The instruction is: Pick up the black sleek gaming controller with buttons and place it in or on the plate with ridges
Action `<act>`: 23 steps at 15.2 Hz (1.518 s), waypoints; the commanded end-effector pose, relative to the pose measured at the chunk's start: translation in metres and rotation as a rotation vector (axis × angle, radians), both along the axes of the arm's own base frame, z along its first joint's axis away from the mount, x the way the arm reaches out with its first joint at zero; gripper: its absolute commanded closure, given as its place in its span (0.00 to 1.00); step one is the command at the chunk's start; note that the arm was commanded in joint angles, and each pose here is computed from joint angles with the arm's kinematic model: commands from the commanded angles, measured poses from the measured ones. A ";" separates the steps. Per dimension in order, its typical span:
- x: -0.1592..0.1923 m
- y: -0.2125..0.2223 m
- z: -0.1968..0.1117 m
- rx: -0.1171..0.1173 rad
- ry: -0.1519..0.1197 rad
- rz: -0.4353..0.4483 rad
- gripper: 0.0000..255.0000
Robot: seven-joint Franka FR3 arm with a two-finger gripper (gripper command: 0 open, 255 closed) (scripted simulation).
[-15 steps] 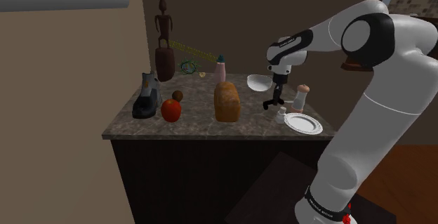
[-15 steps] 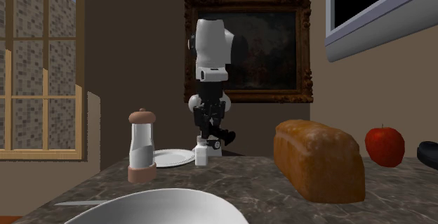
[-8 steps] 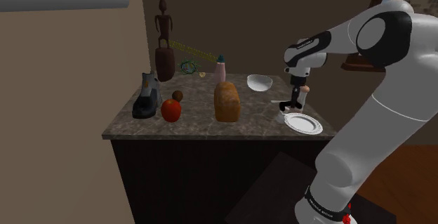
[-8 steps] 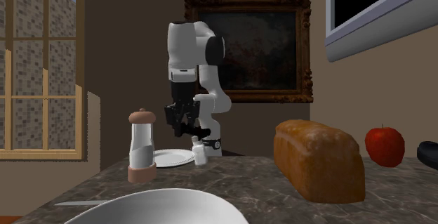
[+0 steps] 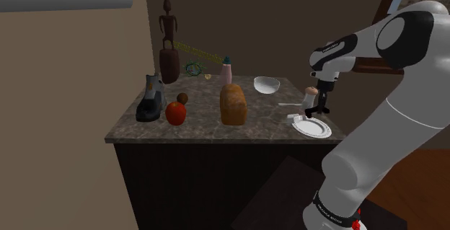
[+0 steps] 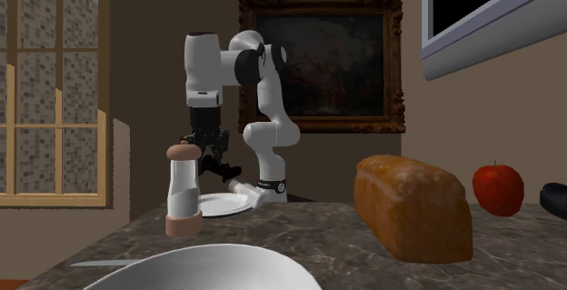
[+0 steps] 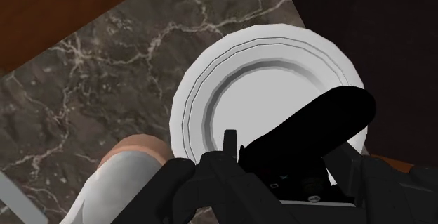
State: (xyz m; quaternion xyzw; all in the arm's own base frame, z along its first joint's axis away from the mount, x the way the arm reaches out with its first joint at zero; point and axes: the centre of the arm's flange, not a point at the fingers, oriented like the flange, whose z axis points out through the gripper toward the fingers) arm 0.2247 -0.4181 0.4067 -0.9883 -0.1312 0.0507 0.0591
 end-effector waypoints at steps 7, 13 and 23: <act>-0.003 -0.002 -0.040 0.000 0.000 0.001 1.00; -0.003 -0.002 -0.076 0.000 0.000 0.001 1.00; -0.003 -0.002 -0.076 0.000 0.000 0.001 0.00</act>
